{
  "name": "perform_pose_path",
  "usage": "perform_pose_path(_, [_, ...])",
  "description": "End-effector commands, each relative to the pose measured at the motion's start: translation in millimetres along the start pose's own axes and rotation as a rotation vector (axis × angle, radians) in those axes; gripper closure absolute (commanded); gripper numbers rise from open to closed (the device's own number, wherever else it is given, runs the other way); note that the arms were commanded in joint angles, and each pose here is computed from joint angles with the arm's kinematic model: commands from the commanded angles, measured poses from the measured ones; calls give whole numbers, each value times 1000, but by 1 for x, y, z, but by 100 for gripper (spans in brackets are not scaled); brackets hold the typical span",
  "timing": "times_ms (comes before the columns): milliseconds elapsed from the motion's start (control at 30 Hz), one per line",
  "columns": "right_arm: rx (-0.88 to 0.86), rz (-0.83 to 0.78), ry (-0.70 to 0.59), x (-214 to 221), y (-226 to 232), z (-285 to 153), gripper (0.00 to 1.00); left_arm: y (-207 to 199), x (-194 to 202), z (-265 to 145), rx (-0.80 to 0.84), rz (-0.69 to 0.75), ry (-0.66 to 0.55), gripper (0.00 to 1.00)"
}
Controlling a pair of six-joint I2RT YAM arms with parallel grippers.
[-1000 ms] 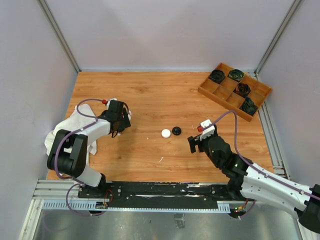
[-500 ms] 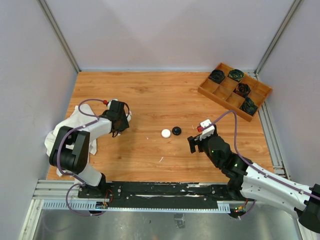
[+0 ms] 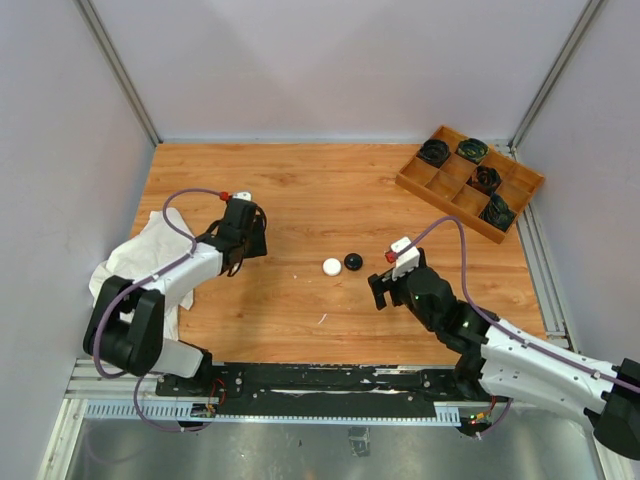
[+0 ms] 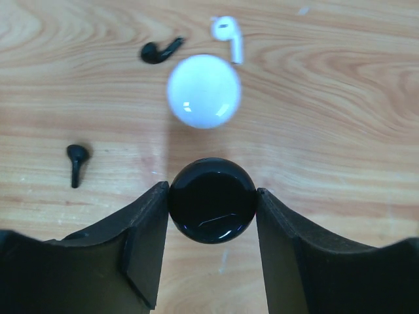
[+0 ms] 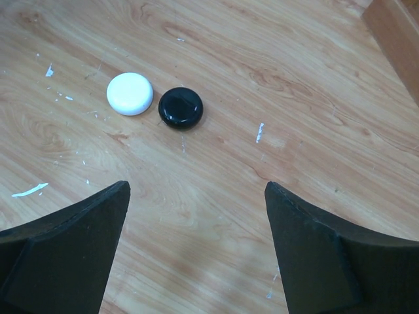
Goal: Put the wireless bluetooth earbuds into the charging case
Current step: Pick up the charging case at the center of the board.
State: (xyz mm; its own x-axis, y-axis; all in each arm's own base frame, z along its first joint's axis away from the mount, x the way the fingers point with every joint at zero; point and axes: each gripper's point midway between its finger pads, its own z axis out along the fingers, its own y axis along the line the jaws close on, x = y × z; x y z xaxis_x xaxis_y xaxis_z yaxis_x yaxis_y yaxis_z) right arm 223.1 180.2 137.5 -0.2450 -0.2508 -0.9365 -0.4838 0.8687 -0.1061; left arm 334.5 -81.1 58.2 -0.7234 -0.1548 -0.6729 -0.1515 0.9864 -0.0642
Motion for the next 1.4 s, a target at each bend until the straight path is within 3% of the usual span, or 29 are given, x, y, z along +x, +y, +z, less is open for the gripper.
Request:
perform_pose_path(0, [-32,42,40,-16,5,2,15,-34,-26,-26,110,122,-120,53])
perform_pose_path(300, [-131,129,199,-13,7,-3,14,-87,-38,-75,276,399,-306,53])
perform_pose_path(633, [-245,308,275,-28,3,-9,14,-149,-28,-126,492,752,-498,56])
perform_pose_path(767, [-286,355,284,-37,3,-9,14,-172,-20,-145,613,887,-575,61])
perform_pose_path(967, [-399,375,298,-53,19,-11,14,-198,-1,-168,746,1085,-660,57])
perform_pose_path(1367, [-640,393,292,-89,51,-18,23,-227,13,-200,818,1397,-841,56])
